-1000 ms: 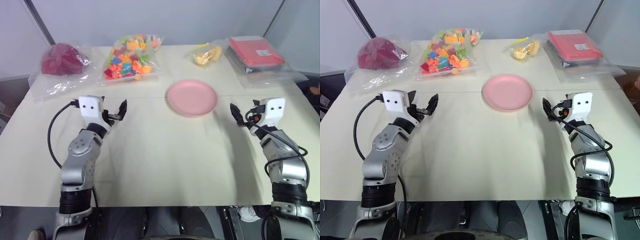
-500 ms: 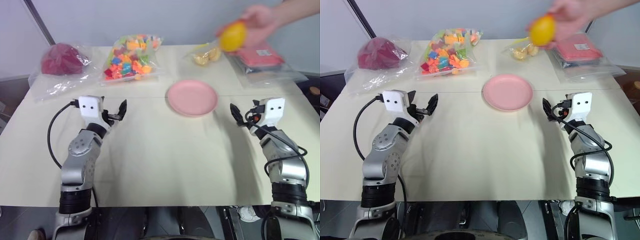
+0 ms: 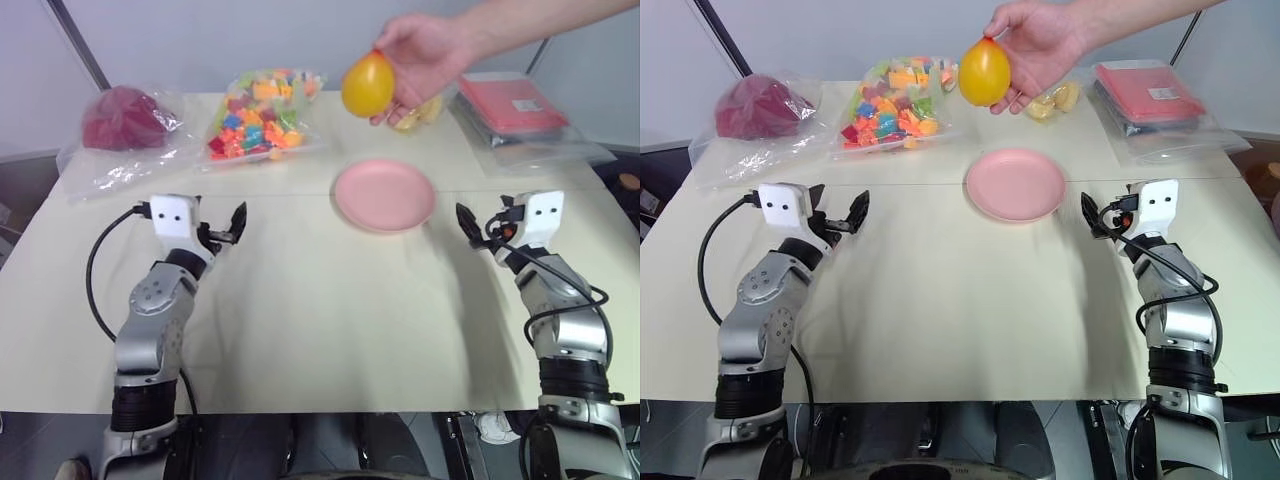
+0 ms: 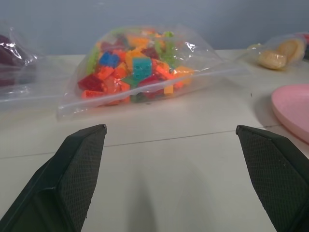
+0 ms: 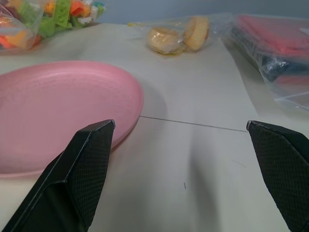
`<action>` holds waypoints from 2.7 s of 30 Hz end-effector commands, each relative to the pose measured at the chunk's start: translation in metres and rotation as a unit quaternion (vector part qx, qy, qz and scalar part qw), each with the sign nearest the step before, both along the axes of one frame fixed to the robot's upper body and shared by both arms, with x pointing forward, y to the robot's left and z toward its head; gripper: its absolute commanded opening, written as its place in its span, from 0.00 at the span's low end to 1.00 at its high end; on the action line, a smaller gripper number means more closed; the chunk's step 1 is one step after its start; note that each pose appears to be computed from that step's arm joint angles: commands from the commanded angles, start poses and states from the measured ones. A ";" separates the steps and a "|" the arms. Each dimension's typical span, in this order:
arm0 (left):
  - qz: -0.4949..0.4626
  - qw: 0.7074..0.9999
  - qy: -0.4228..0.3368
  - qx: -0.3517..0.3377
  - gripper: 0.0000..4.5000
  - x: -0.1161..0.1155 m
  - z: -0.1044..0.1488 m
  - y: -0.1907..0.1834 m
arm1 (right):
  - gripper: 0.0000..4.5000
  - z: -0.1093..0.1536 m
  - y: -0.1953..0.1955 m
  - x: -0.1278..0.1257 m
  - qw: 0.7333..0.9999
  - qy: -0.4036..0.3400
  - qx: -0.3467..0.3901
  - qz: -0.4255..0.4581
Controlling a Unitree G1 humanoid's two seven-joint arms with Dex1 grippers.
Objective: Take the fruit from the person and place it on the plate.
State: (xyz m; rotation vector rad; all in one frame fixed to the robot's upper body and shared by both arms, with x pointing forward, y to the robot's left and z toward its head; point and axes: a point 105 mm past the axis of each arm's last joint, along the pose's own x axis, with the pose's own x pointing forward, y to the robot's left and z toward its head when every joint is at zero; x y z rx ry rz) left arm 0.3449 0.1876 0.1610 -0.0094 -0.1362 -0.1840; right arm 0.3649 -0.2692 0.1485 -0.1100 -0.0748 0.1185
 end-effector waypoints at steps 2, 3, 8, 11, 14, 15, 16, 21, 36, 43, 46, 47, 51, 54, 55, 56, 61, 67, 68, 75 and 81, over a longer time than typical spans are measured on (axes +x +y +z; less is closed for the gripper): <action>0.005 0.999 -0.034 0.009 1.00 -0.002 0.018 0.006 | 0.99 0.018 0.000 0.001 0.999 -0.034 -0.005 0.003; 0.004 0.999 -0.034 0.010 1.00 -0.001 0.018 0.006 | 0.99 0.022 0.001 0.000 0.999 -0.038 -0.006 0.008; -0.011 0.999 -0.033 0.019 1.00 0.000 0.020 0.004 | 0.99 0.035 -0.002 -0.004 0.999 -0.051 -0.013 0.010; -0.074 0.996 -0.052 0.027 1.00 -0.002 0.039 -0.008 | 0.99 0.032 -0.005 -0.005 0.999 -0.047 -0.014 0.005; -0.093 0.992 -0.076 0.027 1.00 0.001 0.068 -0.002 | 0.99 0.029 -0.005 -0.006 0.999 -0.044 -0.014 0.005; -0.100 0.991 -0.081 0.032 1.00 0.001 0.075 -0.001 | 0.99 0.028 -0.005 -0.006 0.999 -0.044 -0.014 0.005; -0.131 0.987 -0.081 0.040 1.00 -0.002 0.081 -0.005 | 0.99 0.028 -0.005 -0.007 0.999 -0.043 -0.014 0.004; -0.333 0.940 -0.053 0.060 1.00 -0.045 0.099 -0.035 | 0.99 0.025 -0.007 -0.007 0.999 -0.039 -0.014 0.002; -0.316 0.946 -0.022 0.066 1.00 -0.039 0.092 -0.028 | 0.99 0.135 0.070 -0.042 0.964 -0.094 0.012 0.247; -0.311 0.948 -0.021 0.066 1.00 -0.040 0.090 -0.029 | 0.99 0.157 0.106 -0.040 0.946 -0.115 0.039 0.301; -0.304 0.950 -0.022 0.065 1.00 -0.041 0.089 -0.027 | 0.99 0.157 0.119 -0.036 0.939 -0.110 0.049 0.323; -0.302 0.951 -0.023 0.064 1.00 -0.041 0.089 -0.027 | 0.99 0.156 0.123 -0.036 0.936 -0.109 0.049 0.330; -0.296 0.953 -0.022 0.062 1.00 -0.043 0.087 -0.026 | 0.99 0.155 0.133 -0.032 0.930 -0.105 0.052 0.349; -0.290 0.955 -0.020 0.062 1.00 -0.044 0.085 -0.025 | 0.99 0.157 0.143 -0.031 0.922 -0.105 0.053 0.368; -0.289 0.955 -0.020 0.062 1.00 -0.044 0.084 -0.025 | 0.99 0.157 0.145 -0.032 0.920 -0.105 0.052 0.373; -0.287 0.956 -0.019 0.062 1.00 -0.044 0.084 -0.024 | 0.99 0.158 0.147 -0.032 0.918 -0.106 0.052 0.377; -0.282 0.957 -0.018 0.060 1.00 -0.045 0.082 -0.023 | 0.99 0.160 0.155 -0.028 0.914 -0.112 0.053 0.386; -0.281 0.958 -0.022 0.058 1.00 -0.045 0.084 -0.025 | 0.99 0.158 0.158 -0.010 0.917 -0.119 0.049 0.379; -0.281 0.958 -0.023 0.057 1.00 -0.045 0.084 -0.026 | 0.99 0.158 0.158 -0.007 0.917 -0.120 0.048 0.376; -0.276 0.959 -0.023 0.056 1.00 -0.045 0.083 -0.025 | 0.99 0.163 0.163 0.006 0.917 -0.132 0.050 0.372; -0.271 0.961 -0.023 0.055 1.00 -0.046 0.082 -0.024 | 0.99 0.164 0.169 0.009 0.916 -0.136 0.053 0.373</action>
